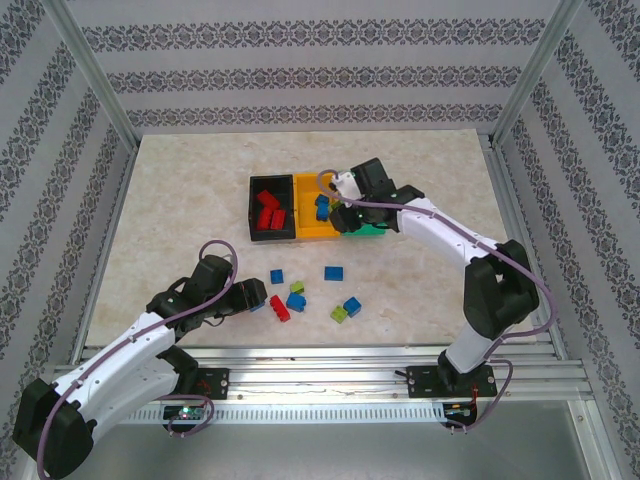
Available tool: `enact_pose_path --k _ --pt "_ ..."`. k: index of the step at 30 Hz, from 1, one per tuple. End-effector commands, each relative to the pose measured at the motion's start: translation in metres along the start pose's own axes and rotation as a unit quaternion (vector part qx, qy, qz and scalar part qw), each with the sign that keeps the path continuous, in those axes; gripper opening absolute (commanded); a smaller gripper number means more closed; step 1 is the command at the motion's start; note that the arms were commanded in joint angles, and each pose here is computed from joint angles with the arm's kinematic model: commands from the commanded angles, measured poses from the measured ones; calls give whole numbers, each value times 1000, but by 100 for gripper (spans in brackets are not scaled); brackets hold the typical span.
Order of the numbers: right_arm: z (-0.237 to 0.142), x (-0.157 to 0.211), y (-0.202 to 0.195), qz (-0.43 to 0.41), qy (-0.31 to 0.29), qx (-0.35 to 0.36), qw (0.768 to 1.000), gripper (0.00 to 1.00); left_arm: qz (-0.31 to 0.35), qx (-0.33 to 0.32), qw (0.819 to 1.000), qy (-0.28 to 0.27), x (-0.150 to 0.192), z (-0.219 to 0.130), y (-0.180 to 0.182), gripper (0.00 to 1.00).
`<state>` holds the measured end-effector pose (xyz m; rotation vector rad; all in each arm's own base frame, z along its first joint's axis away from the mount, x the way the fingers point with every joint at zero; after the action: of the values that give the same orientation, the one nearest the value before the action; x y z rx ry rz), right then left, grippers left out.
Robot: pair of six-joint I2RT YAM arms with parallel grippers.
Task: Sort the legos into containers by color
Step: Place the lego in the container.
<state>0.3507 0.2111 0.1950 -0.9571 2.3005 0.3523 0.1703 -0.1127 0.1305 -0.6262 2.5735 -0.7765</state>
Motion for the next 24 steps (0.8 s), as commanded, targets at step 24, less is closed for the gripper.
enact_pose_path --k 24 --pt "-20 15 -56 128 -44 94 986 61 -2 7 1000 -1 -5 -7 -9 71"
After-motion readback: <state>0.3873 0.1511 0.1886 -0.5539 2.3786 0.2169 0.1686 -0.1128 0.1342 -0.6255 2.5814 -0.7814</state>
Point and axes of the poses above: each hand's point on the last joint's axis, 136 mm out from that joint toward the fingers, its own z axis out along the fingers, its own y axis along the line the jaws close on, x = y × z, the point moved 6 cm from there along -z, back along the fingers, and after that the axes turned 11 degrees about -z, right-handed, at the moved point
